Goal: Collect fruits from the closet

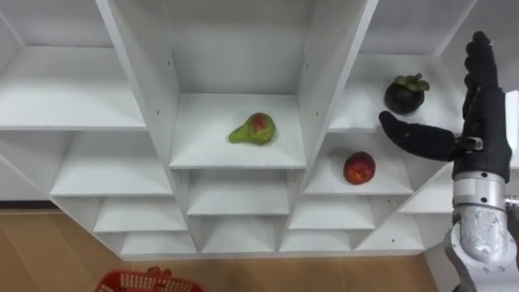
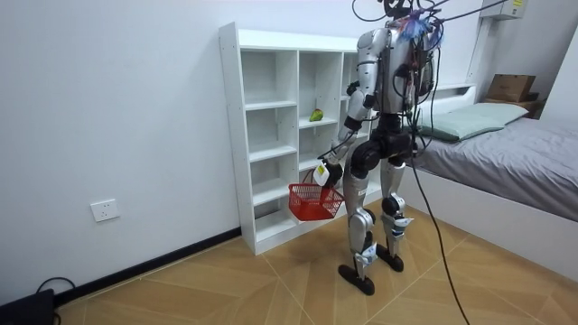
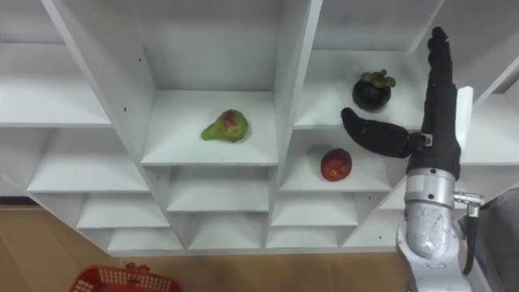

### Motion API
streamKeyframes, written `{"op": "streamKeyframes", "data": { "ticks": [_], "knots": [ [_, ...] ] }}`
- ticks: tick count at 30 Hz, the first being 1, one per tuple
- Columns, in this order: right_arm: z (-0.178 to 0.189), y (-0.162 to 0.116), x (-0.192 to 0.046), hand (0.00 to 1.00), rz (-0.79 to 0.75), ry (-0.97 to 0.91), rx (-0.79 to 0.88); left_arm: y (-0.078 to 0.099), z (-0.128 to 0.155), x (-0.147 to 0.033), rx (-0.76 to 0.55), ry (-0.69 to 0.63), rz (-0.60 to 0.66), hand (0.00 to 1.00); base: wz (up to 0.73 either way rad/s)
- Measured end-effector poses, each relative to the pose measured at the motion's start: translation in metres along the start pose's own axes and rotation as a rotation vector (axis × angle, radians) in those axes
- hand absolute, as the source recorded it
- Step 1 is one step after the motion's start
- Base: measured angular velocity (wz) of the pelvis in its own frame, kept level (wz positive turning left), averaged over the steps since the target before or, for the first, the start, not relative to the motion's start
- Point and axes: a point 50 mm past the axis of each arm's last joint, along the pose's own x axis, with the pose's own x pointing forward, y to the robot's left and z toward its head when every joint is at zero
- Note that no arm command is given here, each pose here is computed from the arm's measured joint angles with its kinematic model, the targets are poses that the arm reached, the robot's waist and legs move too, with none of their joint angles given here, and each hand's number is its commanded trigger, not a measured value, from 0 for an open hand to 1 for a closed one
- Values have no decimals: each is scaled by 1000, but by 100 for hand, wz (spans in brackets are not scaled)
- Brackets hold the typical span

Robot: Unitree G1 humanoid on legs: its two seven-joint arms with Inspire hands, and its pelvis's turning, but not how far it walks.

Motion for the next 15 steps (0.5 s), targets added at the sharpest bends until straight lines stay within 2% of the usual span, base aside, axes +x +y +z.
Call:
{"op": "streamKeyframes", "data": {
  "ticks": [6, 15],
  "knots": [
    [9, 4, 10, 0, 25, -39, 35, 0, -1, -1, 0, -8, 0, 100, 0],
    [10, 4, 11, 0, 71, -43, 31, 0, 6, -1, -2, -43, 2, 100, 0]
  ]
}}
